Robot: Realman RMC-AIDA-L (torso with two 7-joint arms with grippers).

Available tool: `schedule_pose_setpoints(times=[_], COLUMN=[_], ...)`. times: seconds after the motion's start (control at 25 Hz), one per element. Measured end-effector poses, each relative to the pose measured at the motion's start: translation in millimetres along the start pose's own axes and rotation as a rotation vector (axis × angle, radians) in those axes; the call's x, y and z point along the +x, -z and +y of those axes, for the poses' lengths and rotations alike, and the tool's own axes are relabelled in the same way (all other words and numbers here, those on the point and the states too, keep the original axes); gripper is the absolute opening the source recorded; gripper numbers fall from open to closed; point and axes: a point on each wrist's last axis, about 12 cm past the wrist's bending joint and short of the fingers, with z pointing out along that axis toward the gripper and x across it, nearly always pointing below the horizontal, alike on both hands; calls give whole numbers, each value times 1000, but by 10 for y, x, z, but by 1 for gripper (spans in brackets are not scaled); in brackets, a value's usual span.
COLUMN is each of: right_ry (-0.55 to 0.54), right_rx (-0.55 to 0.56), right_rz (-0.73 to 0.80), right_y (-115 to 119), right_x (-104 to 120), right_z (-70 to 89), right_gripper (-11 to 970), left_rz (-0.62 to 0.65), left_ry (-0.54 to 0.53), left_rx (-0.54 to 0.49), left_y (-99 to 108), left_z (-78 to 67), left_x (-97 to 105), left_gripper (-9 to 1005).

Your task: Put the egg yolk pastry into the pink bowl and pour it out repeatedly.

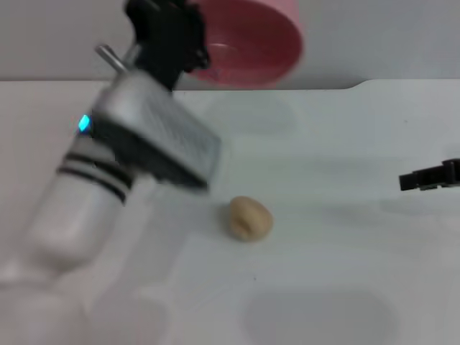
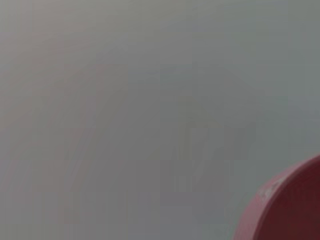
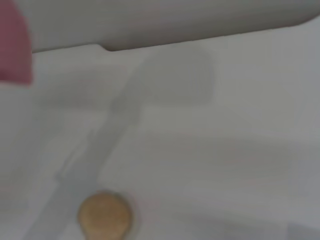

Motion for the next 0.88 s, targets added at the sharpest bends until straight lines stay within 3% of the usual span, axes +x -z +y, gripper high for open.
schedule_pose_setpoints(times=[0.08, 0.12, 0.16, 0.32, 0.52, 0.72, 0.84, 0.88], right_ry=[19, 27, 36, 92, 209, 347, 433, 464], right_rx=[-23, -38, -52, -94, -118, -99, -116, -119], right_rz=[4, 10, 16, 51, 84, 88, 83, 83], right_y=[-43, -77, -109, -225, -361, -555, -728, -782], right_x=[-34, -52, -77, -155, -233, -274, -255, -250], right_z=[36, 57, 82, 172, 340, 466, 542, 565], right_gripper=[460, 460, 460, 460, 460, 461, 461, 461], left_rz=[92, 171, 171, 292, 499, 800, 1030, 1030], left_ry=[119, 254, 254, 597, 857, 935, 891, 891], left_rx=[69, 175, 175, 395, 488, 488, 508, 508], left_y=[-118, -224, -224, -375, -424, -350, -236, -236], left_z=[98, 201, 201, 477, 822, 1184, 1325, 1325], left_x=[103, 233, 233, 580, 1008, 1283, 1354, 1354], left_gripper=[-2, -2, -2, -2, -1, -1, 0, 0])
